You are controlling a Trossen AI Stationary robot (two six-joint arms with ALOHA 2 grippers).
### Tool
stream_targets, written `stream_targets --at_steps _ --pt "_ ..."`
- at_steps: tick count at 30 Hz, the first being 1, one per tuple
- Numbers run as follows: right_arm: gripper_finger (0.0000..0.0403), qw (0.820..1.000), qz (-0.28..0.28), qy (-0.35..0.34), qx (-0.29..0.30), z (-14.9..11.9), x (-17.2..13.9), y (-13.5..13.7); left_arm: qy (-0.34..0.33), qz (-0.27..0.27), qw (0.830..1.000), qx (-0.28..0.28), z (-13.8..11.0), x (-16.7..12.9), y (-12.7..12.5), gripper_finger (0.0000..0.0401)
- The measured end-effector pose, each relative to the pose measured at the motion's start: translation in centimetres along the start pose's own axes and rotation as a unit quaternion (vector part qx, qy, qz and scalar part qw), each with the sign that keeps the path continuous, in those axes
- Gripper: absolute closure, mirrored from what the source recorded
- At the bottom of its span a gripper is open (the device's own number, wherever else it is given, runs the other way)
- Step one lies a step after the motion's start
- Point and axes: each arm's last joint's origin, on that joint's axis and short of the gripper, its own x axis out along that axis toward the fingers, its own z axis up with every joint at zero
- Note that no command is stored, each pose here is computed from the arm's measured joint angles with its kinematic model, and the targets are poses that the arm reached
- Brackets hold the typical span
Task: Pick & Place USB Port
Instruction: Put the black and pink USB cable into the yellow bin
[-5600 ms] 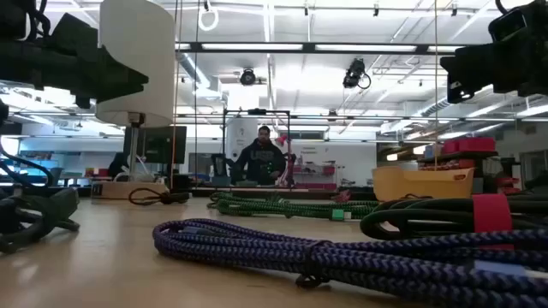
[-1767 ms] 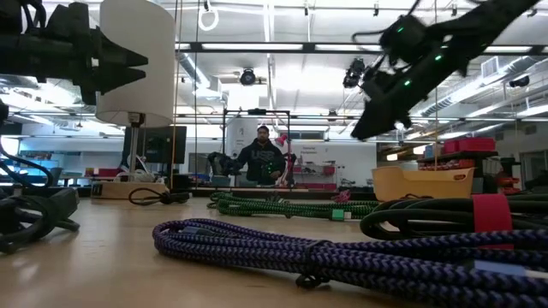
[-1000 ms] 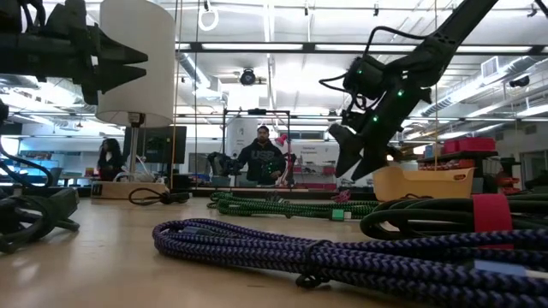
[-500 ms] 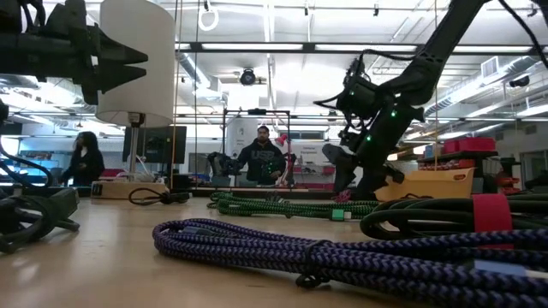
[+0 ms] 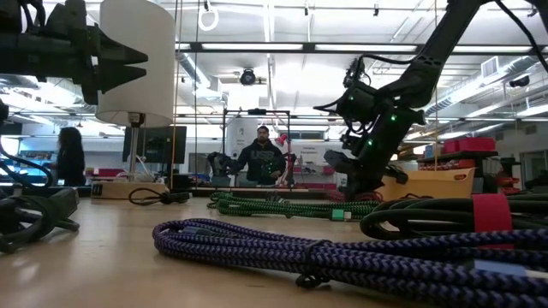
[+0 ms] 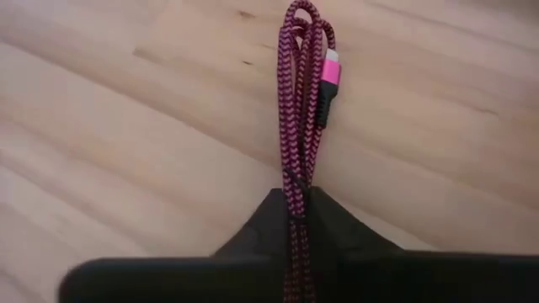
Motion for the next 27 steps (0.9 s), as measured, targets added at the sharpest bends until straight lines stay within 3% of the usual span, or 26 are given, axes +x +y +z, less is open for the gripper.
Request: stream_targets --at_steps 5,9,14,16,21,27 --pt "0.0391 0.999 0.041 0.008 -0.017 0.5 -1.2 0.2 0.000 0.000 1.000 0.000 0.0 0.0 0.0 0.0220" --pt "0.0391 0.992 0.113 -0.030 -0.040 1.8 -4.8 1.4 0.000 0.000 1.000 0.000 0.0 0.0 0.0 0.0220" --pt "0.0391 0.986 0.124 -0.091 -0.069 3.0 -9.8 1.3 0.000 0.000 1.000 0.000 0.0 0.0 0.0 0.0220" --pt "0.0392 0.986 0.098 -0.111 -0.082 3.3 -11.6 0.5 0.000 0.000 1.000 0.000 0.0 0.0 0.0 0.0220" --pt "0.0392 0.986 -0.028 -0.139 -0.088 4.0 -14.5 -3.0 0.000 0.000 1.000 0.000 0.0 0.0 0.0 0.0220" --pt "0.0392 0.973 -0.125 -0.162 -0.109 5.1 -15.8 -6.3 0.000 0.000 1.000 0.001 0.0 0.0 0.0 0.0220"
